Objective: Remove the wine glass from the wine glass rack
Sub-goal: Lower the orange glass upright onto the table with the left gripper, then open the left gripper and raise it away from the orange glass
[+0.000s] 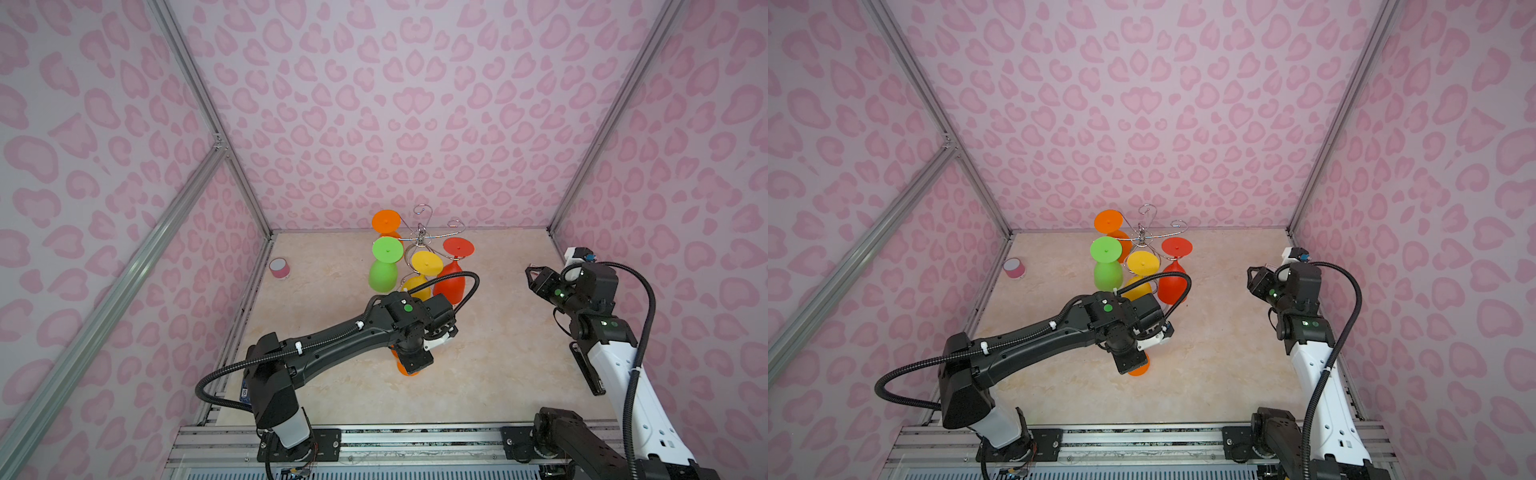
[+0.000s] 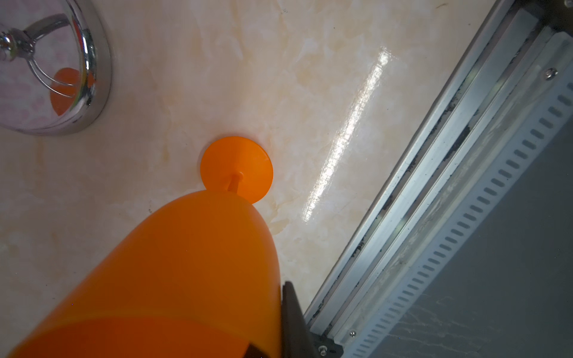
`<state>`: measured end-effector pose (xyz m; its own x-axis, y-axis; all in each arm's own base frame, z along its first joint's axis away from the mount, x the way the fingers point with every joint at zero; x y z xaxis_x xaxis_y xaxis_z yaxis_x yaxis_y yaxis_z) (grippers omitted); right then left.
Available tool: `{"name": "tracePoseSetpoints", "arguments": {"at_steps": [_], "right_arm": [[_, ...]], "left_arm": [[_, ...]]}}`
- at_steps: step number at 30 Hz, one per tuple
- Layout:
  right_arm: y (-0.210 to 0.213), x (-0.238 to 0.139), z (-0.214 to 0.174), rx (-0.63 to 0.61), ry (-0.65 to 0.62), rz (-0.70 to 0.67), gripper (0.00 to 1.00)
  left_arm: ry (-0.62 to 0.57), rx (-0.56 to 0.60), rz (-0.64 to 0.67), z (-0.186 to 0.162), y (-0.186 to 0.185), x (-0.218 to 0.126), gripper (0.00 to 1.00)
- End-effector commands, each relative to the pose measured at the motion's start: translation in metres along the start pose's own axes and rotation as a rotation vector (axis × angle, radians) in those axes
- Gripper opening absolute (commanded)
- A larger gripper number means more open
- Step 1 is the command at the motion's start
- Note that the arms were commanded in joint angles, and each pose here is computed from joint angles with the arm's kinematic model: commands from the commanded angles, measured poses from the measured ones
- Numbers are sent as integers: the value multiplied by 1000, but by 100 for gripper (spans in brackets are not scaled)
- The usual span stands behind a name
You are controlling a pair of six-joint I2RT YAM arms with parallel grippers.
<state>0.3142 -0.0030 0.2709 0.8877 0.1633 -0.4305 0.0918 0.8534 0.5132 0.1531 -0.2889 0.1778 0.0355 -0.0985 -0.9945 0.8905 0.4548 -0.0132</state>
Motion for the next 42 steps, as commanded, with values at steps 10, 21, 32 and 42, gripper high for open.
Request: {"name": "tracePoseSetpoints", "arguments": {"at_steps": [10,21,32,42], "right_arm": [[-1,3,1,3,-2,7,53],[10,-4,7,19,-29,64,58],[51,-31,27,87,-91,266,59],[120,-44,34,172,-94,544,60]], "left_arm": [[52,5,12,2,1,-4,31],[-68,5,-1,6,-3,-49,64],[-543,-47,13,-8,-2,-172,71],[-1198,-420,424,-54,69,-285,94]]}}
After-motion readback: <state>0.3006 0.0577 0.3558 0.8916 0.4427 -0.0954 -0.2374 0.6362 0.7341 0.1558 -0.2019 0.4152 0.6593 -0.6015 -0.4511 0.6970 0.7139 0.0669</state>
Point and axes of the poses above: each gripper's point midway between its finger pads, its own x axis out along the fingers, its own y axis along the line the jaws close on, z = x × y, the point moved 3 cm from there along -x, back along the fingers, and after that the axes turned 4 degrees about -x, right-handed, at the moved point
